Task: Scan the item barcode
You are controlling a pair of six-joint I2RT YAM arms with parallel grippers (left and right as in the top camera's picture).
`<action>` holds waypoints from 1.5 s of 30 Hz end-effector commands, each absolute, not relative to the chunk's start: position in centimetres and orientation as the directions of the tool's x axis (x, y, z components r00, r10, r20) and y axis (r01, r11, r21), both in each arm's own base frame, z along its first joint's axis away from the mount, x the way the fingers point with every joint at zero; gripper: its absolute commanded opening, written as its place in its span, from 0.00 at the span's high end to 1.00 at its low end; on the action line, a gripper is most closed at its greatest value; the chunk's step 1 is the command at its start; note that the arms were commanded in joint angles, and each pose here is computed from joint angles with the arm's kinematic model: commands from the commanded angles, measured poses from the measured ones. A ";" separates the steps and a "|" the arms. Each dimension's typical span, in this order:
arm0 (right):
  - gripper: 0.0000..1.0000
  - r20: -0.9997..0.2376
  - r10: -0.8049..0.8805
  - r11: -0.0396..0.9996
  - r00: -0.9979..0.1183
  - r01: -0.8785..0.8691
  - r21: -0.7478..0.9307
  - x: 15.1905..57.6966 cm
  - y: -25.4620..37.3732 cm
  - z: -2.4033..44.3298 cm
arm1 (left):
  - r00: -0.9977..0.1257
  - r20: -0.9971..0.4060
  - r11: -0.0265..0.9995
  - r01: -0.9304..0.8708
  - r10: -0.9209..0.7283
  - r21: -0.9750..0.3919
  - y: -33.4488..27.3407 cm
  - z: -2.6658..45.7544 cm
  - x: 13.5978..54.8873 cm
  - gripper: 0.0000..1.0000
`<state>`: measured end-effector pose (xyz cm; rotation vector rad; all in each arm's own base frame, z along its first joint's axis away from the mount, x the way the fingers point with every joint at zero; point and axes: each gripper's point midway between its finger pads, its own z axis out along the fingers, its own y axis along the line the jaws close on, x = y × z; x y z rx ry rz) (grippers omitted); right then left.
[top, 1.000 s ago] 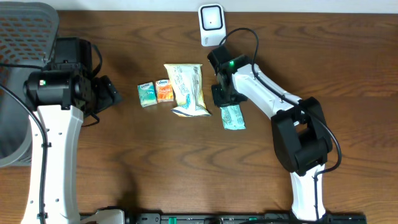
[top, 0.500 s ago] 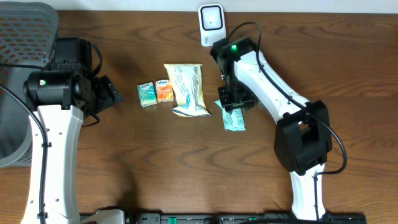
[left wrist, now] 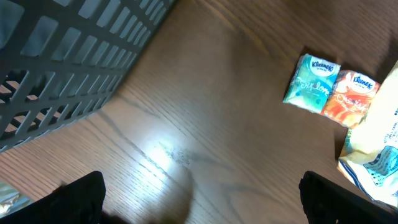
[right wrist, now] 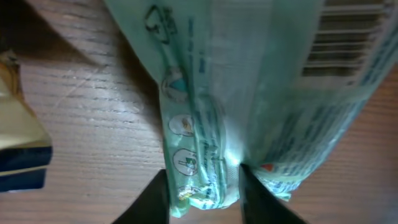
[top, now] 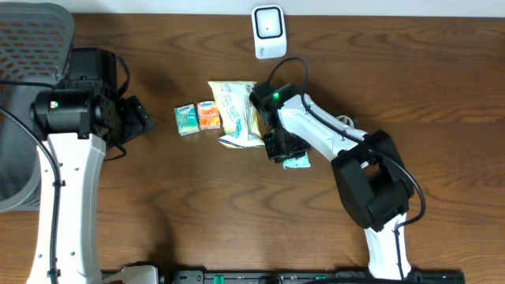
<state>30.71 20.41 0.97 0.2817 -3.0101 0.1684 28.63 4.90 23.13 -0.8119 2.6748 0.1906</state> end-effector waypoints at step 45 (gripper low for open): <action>0.98 0.206 -0.204 0.977 -0.957 -0.213 -0.025 29.2 22.1 2.4 | -0.774 -0.355 0.819 -0.573 -0.525 0.038 5.2 23.0 28.6 0.02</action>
